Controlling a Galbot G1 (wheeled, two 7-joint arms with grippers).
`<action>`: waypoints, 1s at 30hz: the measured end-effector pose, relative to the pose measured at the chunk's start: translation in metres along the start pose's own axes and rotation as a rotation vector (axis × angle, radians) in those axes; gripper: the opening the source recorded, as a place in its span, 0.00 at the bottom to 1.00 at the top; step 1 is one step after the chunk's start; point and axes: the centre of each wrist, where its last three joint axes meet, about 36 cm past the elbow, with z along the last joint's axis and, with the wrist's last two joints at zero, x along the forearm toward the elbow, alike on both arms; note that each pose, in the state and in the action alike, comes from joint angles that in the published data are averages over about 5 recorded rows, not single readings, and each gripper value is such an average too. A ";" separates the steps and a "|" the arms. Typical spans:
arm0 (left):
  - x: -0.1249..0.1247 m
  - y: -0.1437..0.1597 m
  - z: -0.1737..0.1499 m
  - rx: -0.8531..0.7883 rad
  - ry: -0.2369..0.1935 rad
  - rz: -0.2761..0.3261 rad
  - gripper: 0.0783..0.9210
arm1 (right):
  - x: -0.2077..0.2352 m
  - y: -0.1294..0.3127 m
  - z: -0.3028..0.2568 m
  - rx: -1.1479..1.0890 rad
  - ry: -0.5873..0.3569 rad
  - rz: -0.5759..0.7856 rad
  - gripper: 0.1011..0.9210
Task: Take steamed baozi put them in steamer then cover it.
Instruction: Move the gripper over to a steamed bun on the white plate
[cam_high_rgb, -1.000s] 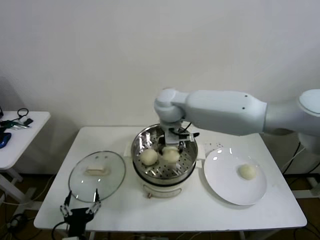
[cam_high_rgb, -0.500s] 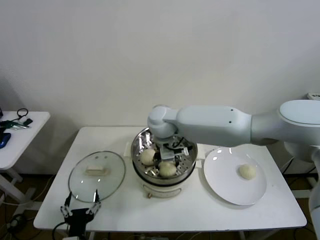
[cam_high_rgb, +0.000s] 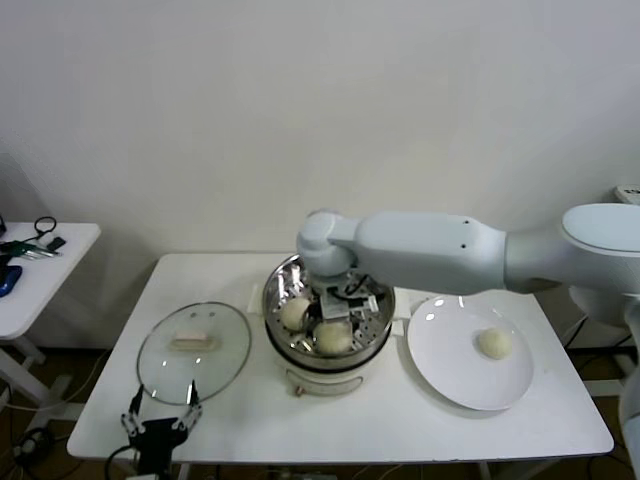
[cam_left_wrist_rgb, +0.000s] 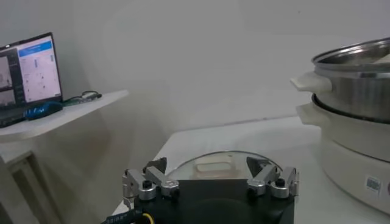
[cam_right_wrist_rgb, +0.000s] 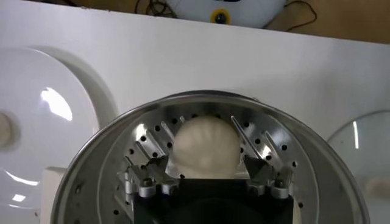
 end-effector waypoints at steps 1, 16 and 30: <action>0.000 0.000 0.000 0.000 0.000 0.000 0.88 | 0.003 0.003 0.002 -0.011 0.005 0.006 0.88; -0.001 0.001 -0.007 0.016 -0.032 0.015 0.88 | 0.054 0.136 0.043 -0.613 0.045 0.192 0.88; 0.000 0.006 -0.008 0.013 -0.032 0.007 0.88 | 0.004 0.319 0.029 -1.302 -0.016 0.229 0.88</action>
